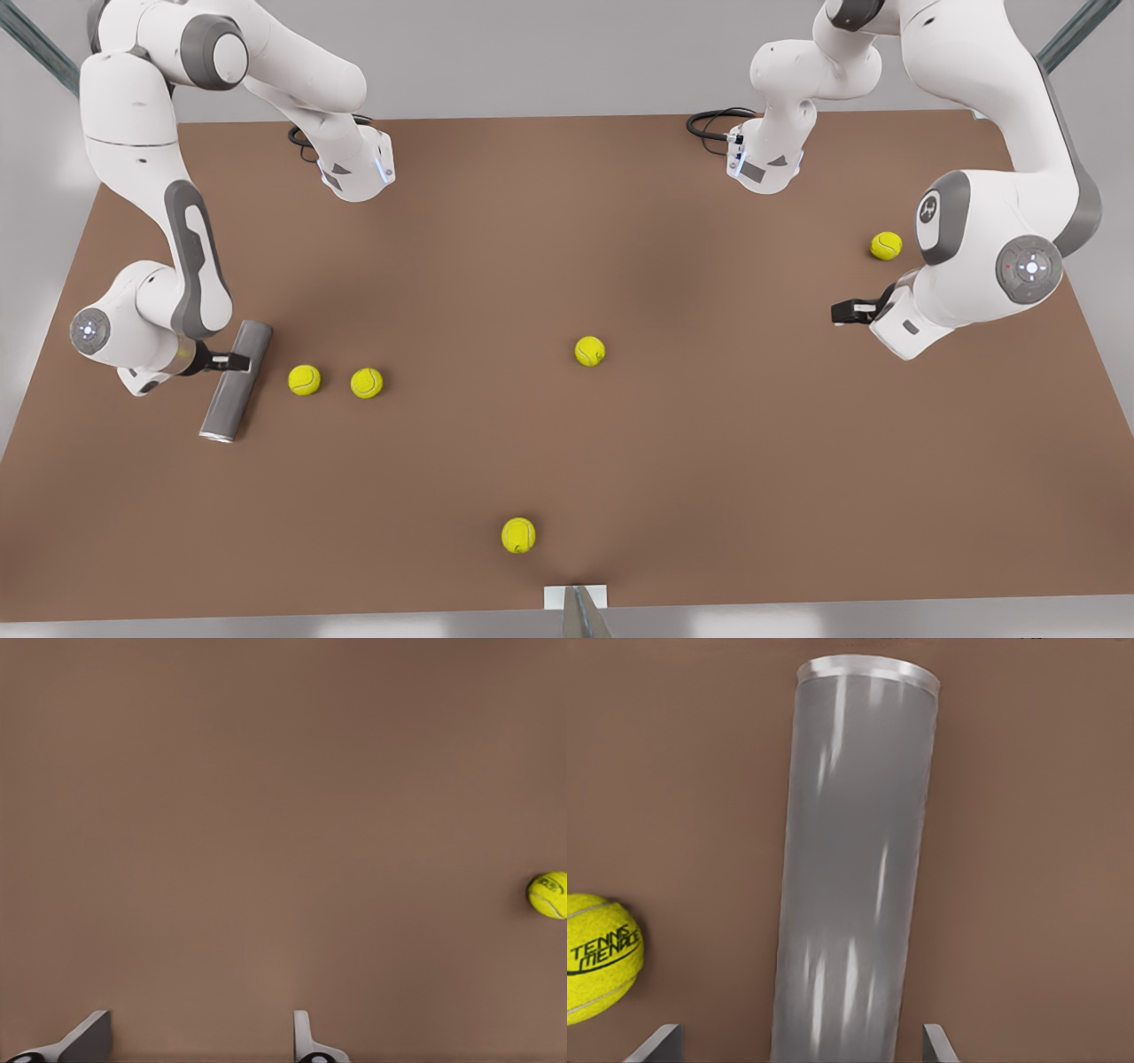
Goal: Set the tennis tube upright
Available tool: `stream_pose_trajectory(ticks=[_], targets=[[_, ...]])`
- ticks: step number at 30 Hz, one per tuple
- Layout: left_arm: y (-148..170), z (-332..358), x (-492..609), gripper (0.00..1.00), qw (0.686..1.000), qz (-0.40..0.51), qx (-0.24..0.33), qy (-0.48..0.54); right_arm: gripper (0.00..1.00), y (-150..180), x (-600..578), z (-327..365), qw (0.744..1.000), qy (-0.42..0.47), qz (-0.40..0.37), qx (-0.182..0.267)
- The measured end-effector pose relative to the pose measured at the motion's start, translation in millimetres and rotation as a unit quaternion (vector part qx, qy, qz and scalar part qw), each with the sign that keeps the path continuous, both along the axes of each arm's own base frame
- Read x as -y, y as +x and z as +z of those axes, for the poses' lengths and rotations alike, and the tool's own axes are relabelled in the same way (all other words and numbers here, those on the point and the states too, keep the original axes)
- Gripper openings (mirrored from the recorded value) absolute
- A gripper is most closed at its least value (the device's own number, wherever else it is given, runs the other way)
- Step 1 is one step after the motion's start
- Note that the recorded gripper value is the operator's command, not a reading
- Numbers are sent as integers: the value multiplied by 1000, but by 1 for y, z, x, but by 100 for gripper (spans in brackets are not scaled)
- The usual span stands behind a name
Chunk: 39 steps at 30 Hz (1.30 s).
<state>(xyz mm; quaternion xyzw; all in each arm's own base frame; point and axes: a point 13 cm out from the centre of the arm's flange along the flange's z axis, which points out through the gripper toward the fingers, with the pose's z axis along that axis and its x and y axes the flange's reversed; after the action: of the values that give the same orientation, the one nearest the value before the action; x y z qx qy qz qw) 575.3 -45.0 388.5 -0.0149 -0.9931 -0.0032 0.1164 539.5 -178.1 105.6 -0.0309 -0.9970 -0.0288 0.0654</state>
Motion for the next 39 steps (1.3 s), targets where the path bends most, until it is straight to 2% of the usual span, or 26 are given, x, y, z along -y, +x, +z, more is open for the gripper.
stream_pose_trajectory(ticks=[5,22,23,26,28,30,33,34,36,39], targets=[[0,-3,-1,100,1000,1,-3,1,100,-2,9,-15,1000,-1,-8,9],[-2,-9,-5,100,1000,5,-10,2,100,-20,5,-75,1000,5,2,-21],[-2,-9,-6,100,1000,6,-10,2,99,-20,5,-76,1000,5,2,-22],[-3,-9,-5,100,1000,6,-10,2,81,-20,5,-77,1000,6,3,-23],[-3,-9,-6,100,1000,6,-10,2,76,-20,5,-76,1000,7,4,-23],[-3,-9,-6,100,1000,6,-11,3,76,-15,4,-72,1000,7,6,-21],[-3,-9,-5,100,1000,6,-11,3,76,1,4,-60,1000,5,12,-11],[-3,-9,-5,100,1000,6,-11,3,76,16,2,-48,1000,3,18,-1],[-3,-10,-6,100,1000,6,-12,3,76,65,-19,-10,998,1,48,33],[-3,-12,-5,100,1000,6,-14,3,77,136,-109,48,985,-2,146,86]])
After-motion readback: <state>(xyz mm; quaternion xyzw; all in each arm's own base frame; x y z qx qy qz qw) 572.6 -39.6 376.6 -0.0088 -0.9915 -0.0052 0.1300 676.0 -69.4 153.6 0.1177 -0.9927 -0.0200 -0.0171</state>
